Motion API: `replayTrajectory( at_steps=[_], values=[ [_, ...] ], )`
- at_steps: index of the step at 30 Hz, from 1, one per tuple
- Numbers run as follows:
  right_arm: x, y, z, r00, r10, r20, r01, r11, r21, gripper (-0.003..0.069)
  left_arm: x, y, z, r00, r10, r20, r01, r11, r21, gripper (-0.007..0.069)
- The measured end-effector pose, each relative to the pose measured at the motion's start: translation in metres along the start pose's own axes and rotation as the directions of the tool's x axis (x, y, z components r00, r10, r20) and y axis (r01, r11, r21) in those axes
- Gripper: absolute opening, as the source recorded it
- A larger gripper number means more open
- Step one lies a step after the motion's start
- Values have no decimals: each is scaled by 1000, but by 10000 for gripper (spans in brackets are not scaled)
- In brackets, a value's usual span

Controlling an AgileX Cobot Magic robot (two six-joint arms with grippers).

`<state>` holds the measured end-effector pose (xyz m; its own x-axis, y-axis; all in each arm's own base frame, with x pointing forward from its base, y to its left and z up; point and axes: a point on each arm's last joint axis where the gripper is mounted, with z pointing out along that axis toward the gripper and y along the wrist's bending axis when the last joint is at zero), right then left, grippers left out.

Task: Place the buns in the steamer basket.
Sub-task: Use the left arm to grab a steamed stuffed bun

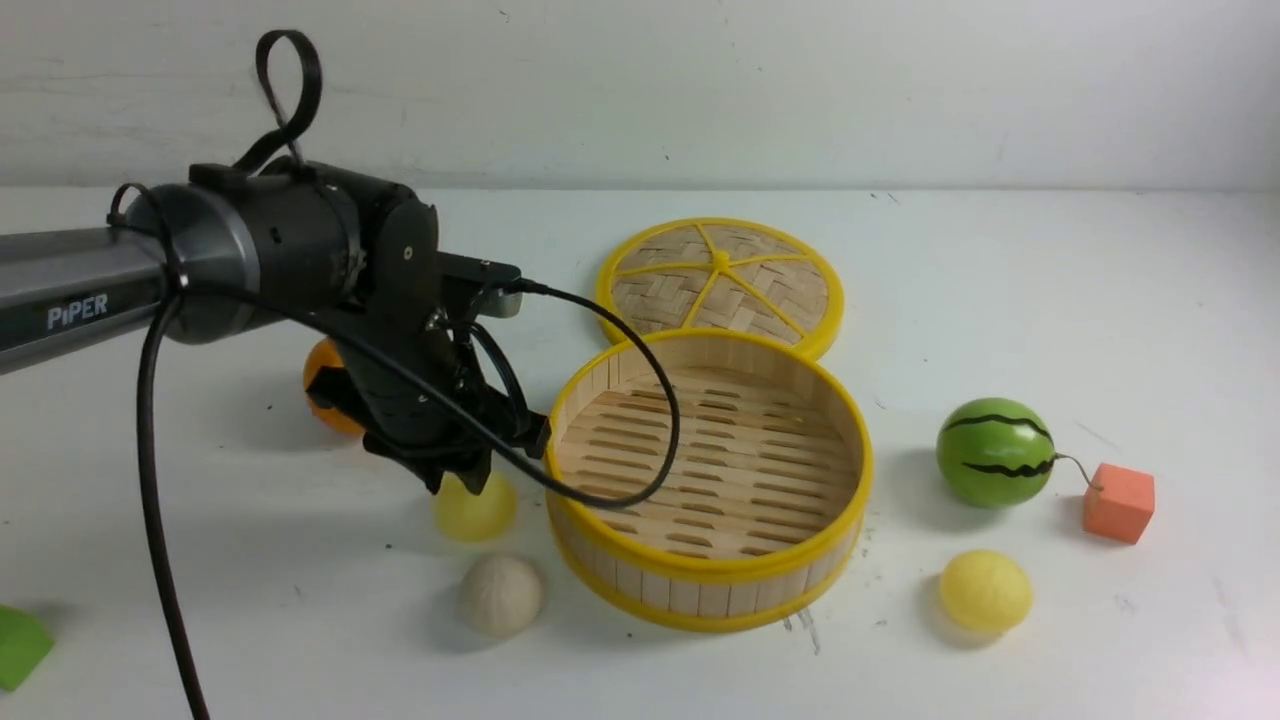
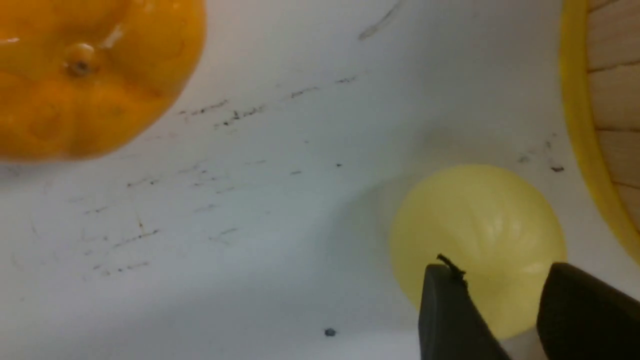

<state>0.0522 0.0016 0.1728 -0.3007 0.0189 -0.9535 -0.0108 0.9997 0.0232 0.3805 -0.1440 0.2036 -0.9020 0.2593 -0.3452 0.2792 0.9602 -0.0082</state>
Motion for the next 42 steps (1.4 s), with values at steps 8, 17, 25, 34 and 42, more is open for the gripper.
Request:
replayTrajectory(
  at_steps=[8,17,25,34,42],
  values=[
    [0,0,0,1000,0,0,0,1000,0,239,-2,-2,5,1000,-15,4,15,999,28,260],
    [0,0,0,1000,0,0,0,1000,0,239,-9,-4,-3,1000,-19,16,18,999,48,260],
    [0,0,0,1000,0,0,0,1000,0,239,-8,-2,10,1000,7,-13,-7,1000,20,258],
    [0,0,0,1000,0,0,0,1000,0,239,-6,-2,20,999,14,-35,-14,1000,12,148],
    [0,0,0,1000,0,0,0,1000,0,239,-12,-2,-5,997,37,-61,-38,999,-17,-13]
  ],
)
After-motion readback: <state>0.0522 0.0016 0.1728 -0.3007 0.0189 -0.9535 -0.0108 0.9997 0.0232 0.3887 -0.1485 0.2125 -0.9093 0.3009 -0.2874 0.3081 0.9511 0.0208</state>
